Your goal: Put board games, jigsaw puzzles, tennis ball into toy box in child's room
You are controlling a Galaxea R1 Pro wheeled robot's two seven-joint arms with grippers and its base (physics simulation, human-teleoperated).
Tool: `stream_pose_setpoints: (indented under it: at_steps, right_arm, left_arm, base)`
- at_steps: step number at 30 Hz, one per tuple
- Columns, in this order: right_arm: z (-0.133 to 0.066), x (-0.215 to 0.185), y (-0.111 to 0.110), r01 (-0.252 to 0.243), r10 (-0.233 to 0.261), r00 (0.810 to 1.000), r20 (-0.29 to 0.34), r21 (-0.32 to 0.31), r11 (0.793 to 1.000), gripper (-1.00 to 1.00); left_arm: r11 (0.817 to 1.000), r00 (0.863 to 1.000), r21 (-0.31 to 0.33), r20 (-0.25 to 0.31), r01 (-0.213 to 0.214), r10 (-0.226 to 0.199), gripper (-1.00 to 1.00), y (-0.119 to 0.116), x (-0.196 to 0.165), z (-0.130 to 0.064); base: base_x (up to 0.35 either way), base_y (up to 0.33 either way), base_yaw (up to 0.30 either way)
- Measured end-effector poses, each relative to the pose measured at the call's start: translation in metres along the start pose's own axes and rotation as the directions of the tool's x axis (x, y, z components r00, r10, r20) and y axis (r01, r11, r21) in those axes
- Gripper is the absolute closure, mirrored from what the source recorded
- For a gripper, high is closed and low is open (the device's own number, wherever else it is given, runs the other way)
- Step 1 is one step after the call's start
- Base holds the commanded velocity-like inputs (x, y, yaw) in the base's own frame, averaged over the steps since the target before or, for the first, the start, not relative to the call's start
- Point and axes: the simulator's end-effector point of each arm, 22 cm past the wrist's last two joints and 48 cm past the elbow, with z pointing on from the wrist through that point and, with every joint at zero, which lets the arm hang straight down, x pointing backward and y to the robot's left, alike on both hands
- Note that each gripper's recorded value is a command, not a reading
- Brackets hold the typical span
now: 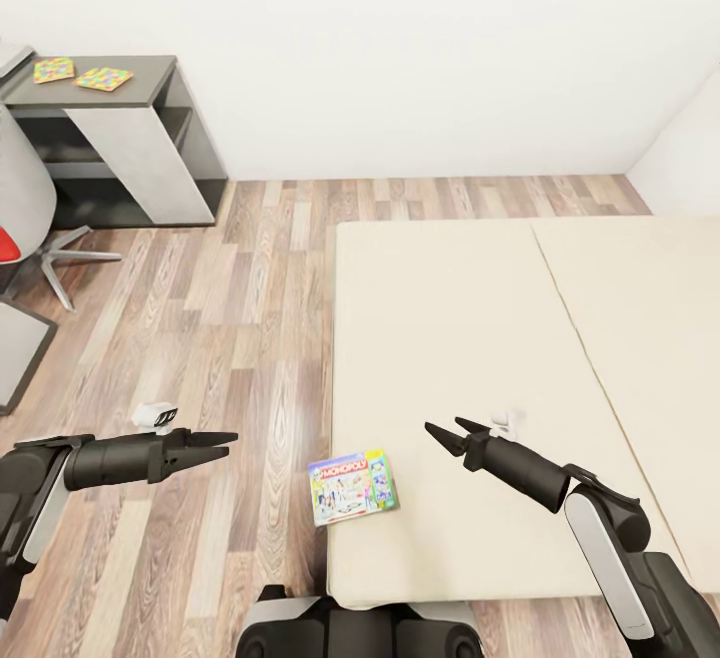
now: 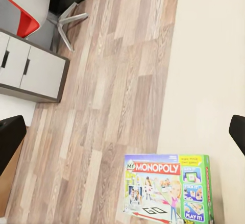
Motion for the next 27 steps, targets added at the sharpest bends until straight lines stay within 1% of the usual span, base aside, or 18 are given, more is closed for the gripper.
stream_pose_setpoints:
  at_steps: [27]
  right_arm:
    - [-0.007,-0.018,0.014,0.030,-0.029,0.999,0.034,-0.011,0.999,-1.00]
  left_arm:
    - [0.999,0.999,-0.005,0.006,-0.042,0.043,-1.00,-0.016,-0.009,-0.003]
  base:
    - [0.000,0.000,0.000]
